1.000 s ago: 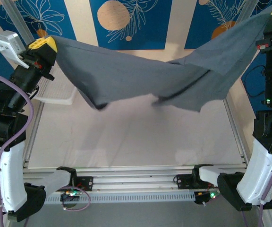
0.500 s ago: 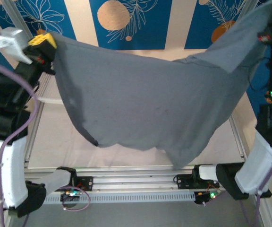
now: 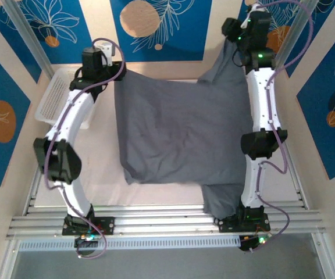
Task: Fold the inside-out t-shirt
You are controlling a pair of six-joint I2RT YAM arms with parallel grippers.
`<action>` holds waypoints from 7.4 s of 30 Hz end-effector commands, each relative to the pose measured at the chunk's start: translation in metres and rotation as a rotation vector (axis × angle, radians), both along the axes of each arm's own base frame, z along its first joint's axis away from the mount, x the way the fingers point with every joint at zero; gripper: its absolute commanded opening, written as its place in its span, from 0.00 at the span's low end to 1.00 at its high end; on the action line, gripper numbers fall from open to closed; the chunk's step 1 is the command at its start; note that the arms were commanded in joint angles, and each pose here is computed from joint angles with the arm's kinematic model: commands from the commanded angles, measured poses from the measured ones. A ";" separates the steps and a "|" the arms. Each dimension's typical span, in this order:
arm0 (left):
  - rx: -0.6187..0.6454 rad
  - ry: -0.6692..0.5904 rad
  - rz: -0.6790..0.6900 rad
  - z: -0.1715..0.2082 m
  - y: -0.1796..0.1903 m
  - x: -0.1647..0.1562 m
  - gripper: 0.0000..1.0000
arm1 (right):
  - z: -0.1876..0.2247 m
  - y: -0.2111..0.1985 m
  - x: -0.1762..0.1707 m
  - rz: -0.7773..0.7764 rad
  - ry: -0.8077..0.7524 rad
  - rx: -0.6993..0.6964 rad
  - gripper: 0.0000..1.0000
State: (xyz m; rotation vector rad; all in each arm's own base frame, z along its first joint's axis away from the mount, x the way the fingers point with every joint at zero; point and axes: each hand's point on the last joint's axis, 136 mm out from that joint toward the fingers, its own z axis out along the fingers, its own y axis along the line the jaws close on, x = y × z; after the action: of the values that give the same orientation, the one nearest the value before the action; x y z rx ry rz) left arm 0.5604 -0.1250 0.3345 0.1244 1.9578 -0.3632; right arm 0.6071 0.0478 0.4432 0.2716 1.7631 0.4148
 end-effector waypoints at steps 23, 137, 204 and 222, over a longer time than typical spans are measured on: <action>0.029 0.521 -0.022 -0.204 -0.093 -0.123 0.00 | -0.250 -0.044 -0.193 0.014 0.823 0.112 0.10; 0.402 0.647 0.346 -0.252 0.039 -0.139 0.29 | -0.342 -0.060 -0.253 -0.267 0.851 0.170 0.00; -0.382 0.582 0.131 -0.209 0.050 -0.208 0.00 | -0.353 -0.057 -0.274 -0.222 0.882 0.348 0.26; -0.327 0.622 0.111 -0.225 0.049 -0.204 0.00 | -0.362 -0.037 -0.282 -0.149 0.864 0.374 0.35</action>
State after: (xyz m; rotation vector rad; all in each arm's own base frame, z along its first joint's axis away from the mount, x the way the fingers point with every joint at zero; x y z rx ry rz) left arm 0.3510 -0.0733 0.1039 -0.3926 2.4746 -0.7173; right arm 0.3120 -0.0041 0.0700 1.0015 2.4826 0.4789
